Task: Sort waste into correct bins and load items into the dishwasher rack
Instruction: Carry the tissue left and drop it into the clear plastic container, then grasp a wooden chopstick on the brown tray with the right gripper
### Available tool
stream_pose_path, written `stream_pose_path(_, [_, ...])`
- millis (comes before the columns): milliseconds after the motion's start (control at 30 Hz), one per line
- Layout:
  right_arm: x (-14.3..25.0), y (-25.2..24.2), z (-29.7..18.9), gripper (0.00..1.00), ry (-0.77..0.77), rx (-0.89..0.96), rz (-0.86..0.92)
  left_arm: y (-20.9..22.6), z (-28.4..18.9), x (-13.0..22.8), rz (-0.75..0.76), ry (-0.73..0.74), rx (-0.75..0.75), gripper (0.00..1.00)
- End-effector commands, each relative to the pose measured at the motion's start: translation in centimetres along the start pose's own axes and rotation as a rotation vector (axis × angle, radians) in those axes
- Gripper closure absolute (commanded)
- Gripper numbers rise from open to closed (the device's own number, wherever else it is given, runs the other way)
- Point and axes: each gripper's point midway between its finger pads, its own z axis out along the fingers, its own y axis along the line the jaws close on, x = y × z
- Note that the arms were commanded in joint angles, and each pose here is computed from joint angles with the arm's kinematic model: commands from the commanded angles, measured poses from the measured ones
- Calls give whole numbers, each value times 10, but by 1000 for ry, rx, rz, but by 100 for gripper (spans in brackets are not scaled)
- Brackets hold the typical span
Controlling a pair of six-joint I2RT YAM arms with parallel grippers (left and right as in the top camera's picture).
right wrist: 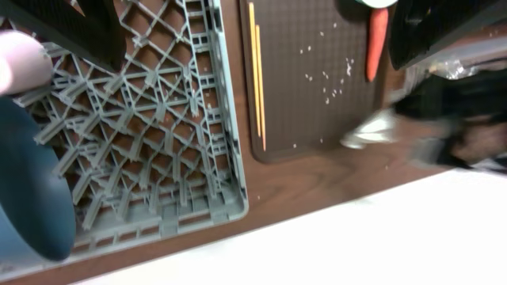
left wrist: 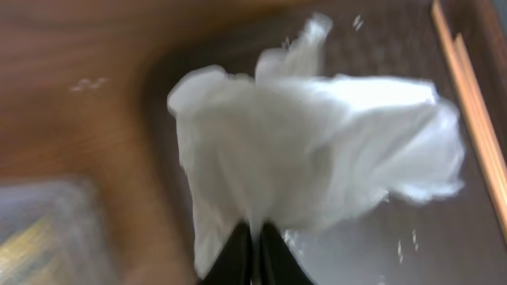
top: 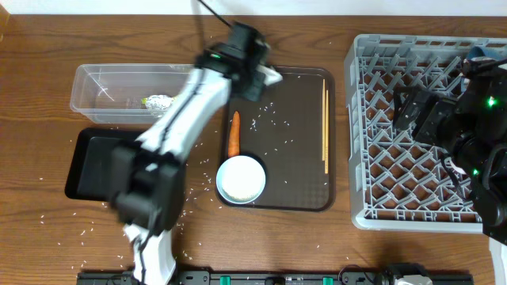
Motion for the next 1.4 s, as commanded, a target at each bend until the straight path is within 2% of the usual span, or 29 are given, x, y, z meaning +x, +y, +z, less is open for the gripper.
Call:
stream_pose_path(0, [-7, 0, -3, 1, -28, 4, 15, 52, -51, -1, -77, -42, -121, 94])
stream_pose_path(200, [-11, 1, -3, 1, -45, -3, 15, 131, -70, 39, -258, 56, -233, 94])
stream_pose_path(467, [-11, 1, -3, 1, -46, -4, 15, 159, -56, 60, -347, 109, -206, 94])
stream_pose_path(500, [-11, 2, -3, 1, -43, -8, 14, 160, -56, 60, -347, 110, -206, 90])
stream_pose_path(533, [-10, 4, -3, 1, -38, -18, 14, 159, -56, 60, -348, 112, -206, 78])
stream_pose_path(567, [-8, 7, -3, 1, -31, -36, 14, 159, -56, 62, -356, 120, -205, 51])
stream_pose_path(600, [-8, 9, -3, 1, -26, -50, 13, 158, -56, 64, -365, 125, -204, 35])
stream_pose_path(633, [-6, 12, -3, 1, -19, -65, 13, 157, -57, 64, -370, 128, -203, 31])
stream_pose_path(833, [6, 32, 6, 1, 56, -167, -47, 141, -89, 58, -374, 92, -146, 30])
stream_pose_path(967, [30, 44, 35, 1, 181, -177, -146, 113, -136, 42, -356, -21, -48, 30])
stream_pose_path(1033, [47, 52, 55, 5, 259, -161, -177, 97, -164, 35, -337, -97, -1, 30])
stream_pose_path(1100, [63, 58, 80, 7, 327, -125, -220, 83, -195, 34, -317, -166, 32, 30])
stream_pose_path(1167, [80, 58, 108, 21, 385, -51, -260, 74, -222, 37, -311, -220, 27, 30])
stream_pose_path(1200, [88, 56, 125, 24, 410, 4, -271, 70, -237, 40, -305, -250, 24, 30])
stream_pose_path(1367, [132, 47, 195, 24, 537, 147, -230, 52, -285, 56, -280, -343, 12, 25])
